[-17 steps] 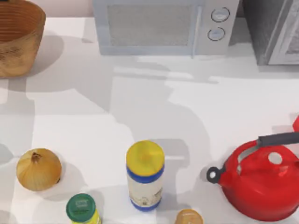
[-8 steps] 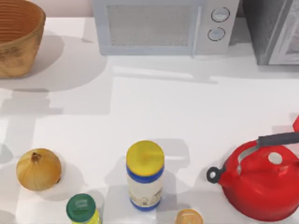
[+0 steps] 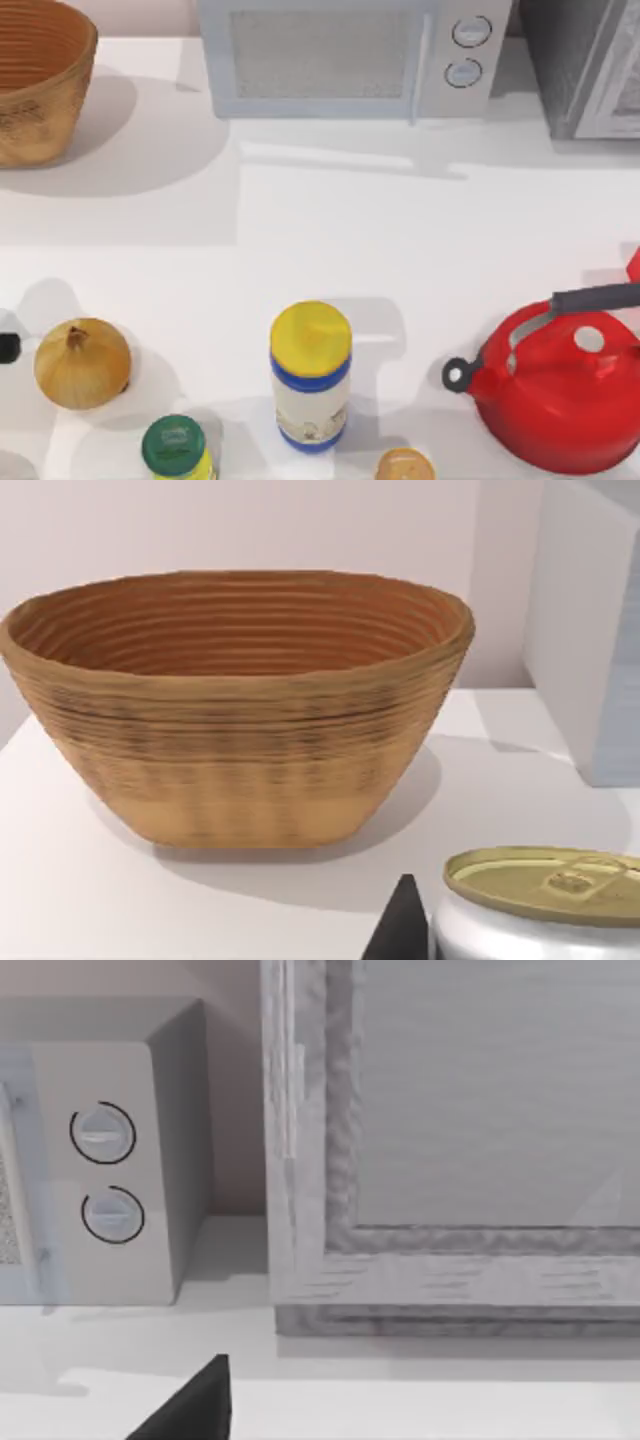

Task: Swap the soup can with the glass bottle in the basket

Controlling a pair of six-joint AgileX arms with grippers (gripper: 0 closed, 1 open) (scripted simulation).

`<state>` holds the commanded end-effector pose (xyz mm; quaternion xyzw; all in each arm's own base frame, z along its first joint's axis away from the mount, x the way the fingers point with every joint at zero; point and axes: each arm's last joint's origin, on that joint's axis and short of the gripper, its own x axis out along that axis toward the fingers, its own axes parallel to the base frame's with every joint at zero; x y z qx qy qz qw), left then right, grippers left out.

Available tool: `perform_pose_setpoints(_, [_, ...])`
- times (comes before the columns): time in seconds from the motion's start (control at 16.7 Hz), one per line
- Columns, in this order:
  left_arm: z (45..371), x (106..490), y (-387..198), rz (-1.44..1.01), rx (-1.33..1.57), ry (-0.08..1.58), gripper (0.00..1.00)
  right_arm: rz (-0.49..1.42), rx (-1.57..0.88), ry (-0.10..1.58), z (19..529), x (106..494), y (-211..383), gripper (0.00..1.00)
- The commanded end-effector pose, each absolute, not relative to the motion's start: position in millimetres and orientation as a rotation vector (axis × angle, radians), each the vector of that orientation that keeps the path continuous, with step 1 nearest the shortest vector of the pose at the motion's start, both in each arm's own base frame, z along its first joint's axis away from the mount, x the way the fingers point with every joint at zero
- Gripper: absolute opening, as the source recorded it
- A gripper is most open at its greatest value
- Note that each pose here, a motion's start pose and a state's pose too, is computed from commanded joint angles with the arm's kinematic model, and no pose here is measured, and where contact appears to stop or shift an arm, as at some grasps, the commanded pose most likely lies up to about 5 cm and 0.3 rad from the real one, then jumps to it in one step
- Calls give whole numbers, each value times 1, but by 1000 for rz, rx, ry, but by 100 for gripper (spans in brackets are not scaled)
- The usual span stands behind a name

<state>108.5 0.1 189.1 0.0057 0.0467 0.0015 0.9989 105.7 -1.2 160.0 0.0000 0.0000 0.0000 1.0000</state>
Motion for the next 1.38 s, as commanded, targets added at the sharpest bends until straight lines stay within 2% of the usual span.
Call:
perform_pose_setpoints(0.24, [162,106,-1,0,1,6,0,0,0,0,160,106,-1,100])
perform_pose_setpoints(0.72, [161,106,-1,0,2,5,0,0,0,0,160,106,-1,100])
perform_pose_setpoints(1.08, [199,120,-7,-136,7,-20,0,0,0,0,160,106,-1,100])
perform_pose_setpoints(1.38, [241,166,-22,-405,9,-23,0,0,0,0,160,106,-1,100])
